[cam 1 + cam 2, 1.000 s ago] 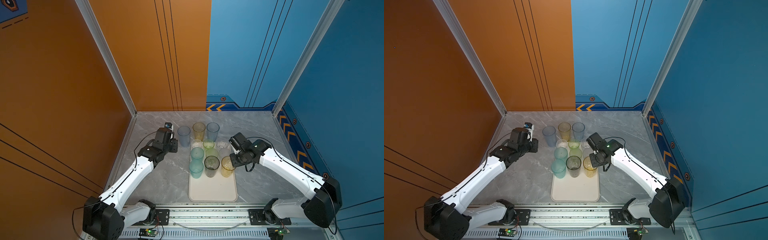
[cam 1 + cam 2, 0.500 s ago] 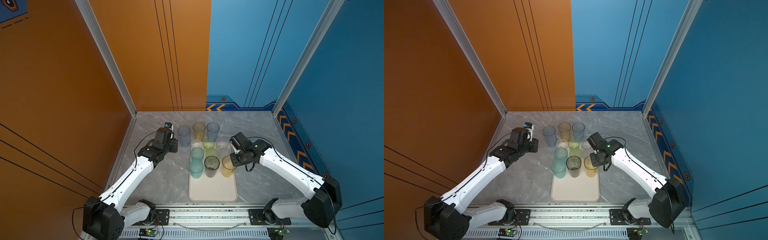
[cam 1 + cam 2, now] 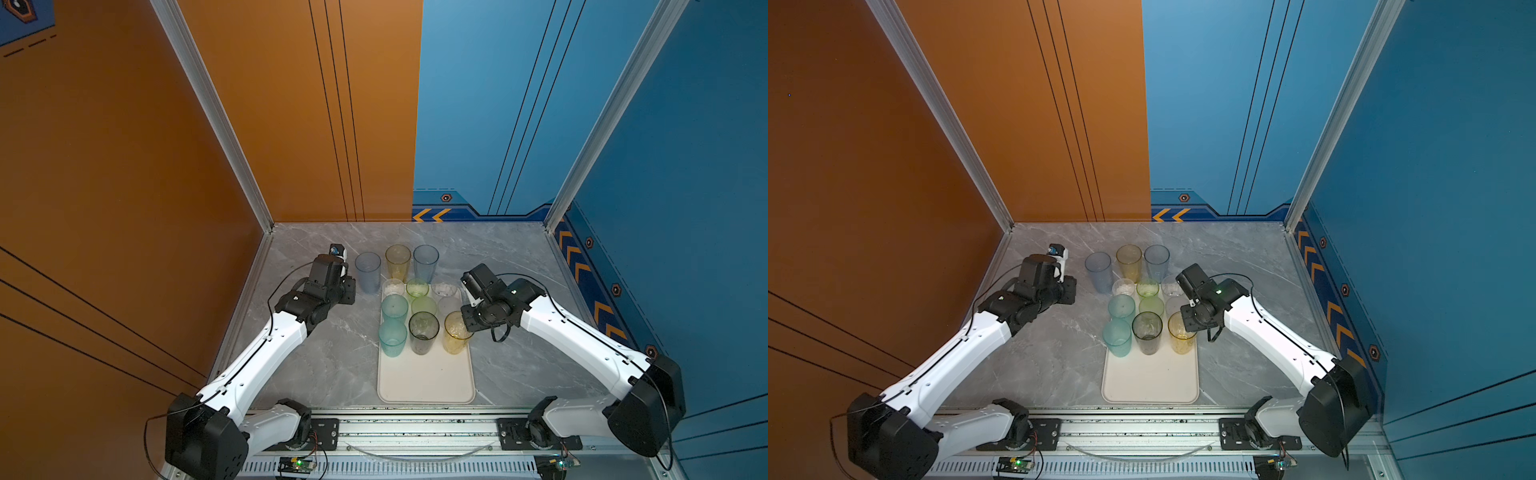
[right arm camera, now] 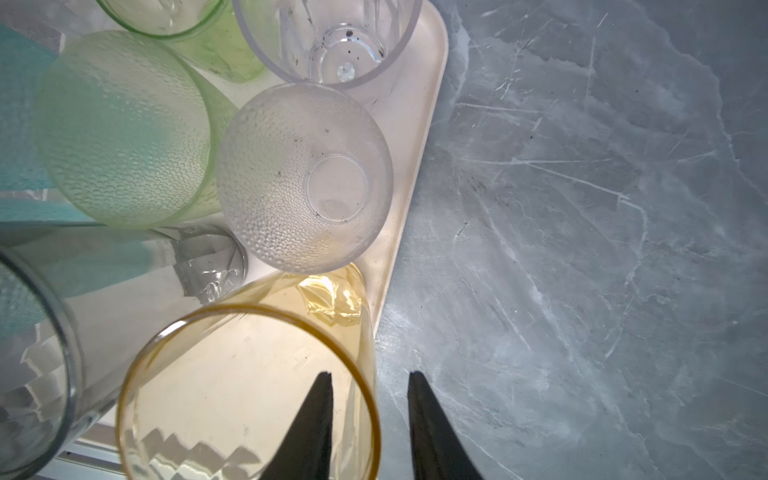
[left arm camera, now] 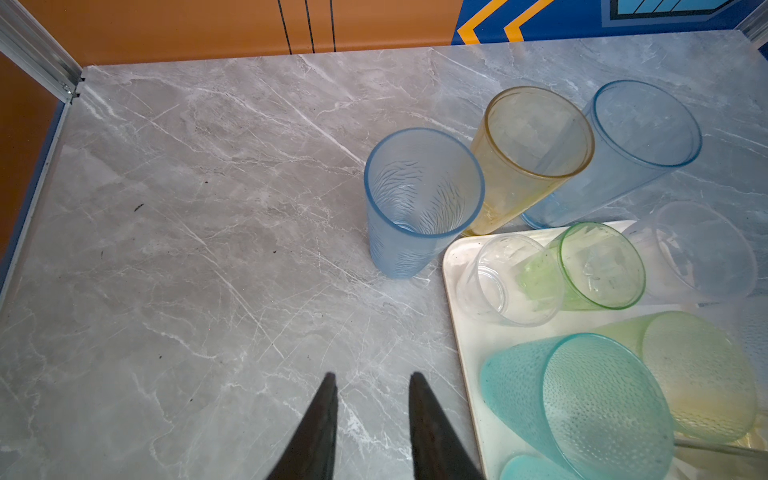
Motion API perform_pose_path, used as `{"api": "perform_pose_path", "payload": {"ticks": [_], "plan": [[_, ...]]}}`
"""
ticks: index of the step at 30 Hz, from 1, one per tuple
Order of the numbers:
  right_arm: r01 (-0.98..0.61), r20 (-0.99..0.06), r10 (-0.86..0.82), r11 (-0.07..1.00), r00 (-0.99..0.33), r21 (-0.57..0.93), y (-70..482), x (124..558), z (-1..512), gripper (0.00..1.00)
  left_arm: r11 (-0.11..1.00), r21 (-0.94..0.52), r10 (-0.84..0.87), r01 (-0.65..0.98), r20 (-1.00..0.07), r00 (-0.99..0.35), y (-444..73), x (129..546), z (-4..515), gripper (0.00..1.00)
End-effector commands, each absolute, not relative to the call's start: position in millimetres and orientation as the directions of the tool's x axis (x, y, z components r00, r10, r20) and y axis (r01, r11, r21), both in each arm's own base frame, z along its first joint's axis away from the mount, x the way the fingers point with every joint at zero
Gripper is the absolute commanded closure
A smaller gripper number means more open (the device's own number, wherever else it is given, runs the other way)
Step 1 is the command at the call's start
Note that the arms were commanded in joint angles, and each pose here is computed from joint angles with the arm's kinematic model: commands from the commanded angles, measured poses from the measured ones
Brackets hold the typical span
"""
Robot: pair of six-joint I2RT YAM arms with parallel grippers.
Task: Place the glasses into the tray
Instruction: 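Open the right gripper and raise it off the yellow glass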
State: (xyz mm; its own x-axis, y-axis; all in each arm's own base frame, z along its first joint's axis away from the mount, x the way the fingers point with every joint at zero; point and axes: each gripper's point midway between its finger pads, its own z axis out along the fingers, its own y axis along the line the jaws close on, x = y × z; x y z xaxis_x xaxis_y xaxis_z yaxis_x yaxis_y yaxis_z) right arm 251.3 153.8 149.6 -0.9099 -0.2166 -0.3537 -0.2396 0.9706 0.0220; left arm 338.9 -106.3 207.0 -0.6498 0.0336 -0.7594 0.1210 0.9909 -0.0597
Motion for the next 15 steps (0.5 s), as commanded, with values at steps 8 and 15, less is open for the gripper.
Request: {"api": "perform_pose_path", "payload": {"ticks": [8, 15], "plan": [[-0.253, -0.459, -0.178, 0.962, -0.871, 0.106, 157.0, 254.9, 181.4, 0.62, 0.992, -0.02, 0.068, 0.124, -0.744, -0.665, -106.7, 344.2, 207.6, 0.7], [-0.233, -0.618, -0.08, 0.957, -0.782, 0.171, 147.7, 270.0, 235.7, 0.58, 0.995, 0.005, 0.067, 0.096, -0.749, -0.659, -99.3, 347.3, 217.6, 0.7]]}}
